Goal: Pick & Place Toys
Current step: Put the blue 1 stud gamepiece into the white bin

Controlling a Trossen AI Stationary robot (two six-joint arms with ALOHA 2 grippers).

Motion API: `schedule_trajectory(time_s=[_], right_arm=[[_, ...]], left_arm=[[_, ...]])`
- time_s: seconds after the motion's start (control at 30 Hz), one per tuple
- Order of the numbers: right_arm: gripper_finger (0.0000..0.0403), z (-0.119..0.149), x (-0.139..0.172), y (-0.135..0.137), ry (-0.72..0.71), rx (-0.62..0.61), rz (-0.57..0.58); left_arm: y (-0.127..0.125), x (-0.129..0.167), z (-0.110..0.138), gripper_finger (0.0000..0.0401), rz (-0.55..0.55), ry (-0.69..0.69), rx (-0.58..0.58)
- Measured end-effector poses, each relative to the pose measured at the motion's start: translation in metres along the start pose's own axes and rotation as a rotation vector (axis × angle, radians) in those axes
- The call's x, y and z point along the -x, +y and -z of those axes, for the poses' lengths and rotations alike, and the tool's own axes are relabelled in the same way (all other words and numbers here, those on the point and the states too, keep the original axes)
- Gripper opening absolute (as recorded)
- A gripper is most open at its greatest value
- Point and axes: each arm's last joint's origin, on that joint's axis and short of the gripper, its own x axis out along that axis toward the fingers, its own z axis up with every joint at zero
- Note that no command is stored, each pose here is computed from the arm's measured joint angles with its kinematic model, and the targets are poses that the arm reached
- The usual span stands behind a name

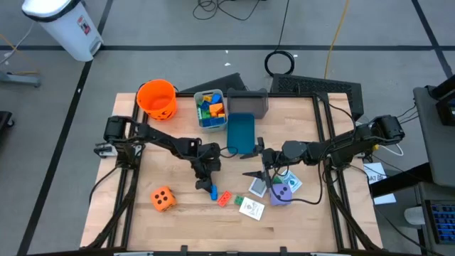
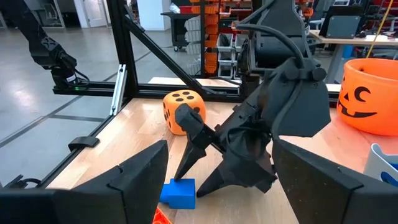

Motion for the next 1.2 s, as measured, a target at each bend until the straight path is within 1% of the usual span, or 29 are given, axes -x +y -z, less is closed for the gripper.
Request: schedule_trajectory(time_s=[0.27,0.4,0.53,0.7,0.93,1.2], right_arm=[[0.0281,0.0,0.0,0.0,0.0,0.0,0.0],[0.0281,0.0,0.0,0.0,0.0,0.0,0.0],[0.0281,0.0,0.0,0.0,0.0,0.0,0.0],[0.0281,0.0,0.0,0.0,0.0,0.006,0.0],[0.0281,0.0,0.0,0.0,0.0,0.001,0.0],[0.0281,0.0,0.0,0.0,0.0,0.003,0.0]], left_arm=[[0.006,0.016,-0.007,0.023,-0.018,-0.06,-0.006],[0.007,0.019,-0.008,0.023,0.012,-0.059,0.001],[0.0,0.013,-0.007,0.023,0.019,-0.055,-0.025],[-0.01,0.006,-0.008,0.023,0.058,-0.058,-0.048],[-0.015,0.001,-0.005,0.023,0.053,-0.043,-0.034],[-0.021,-0.004,-0.002,0.023,0.065,-0.024,-0.065]])
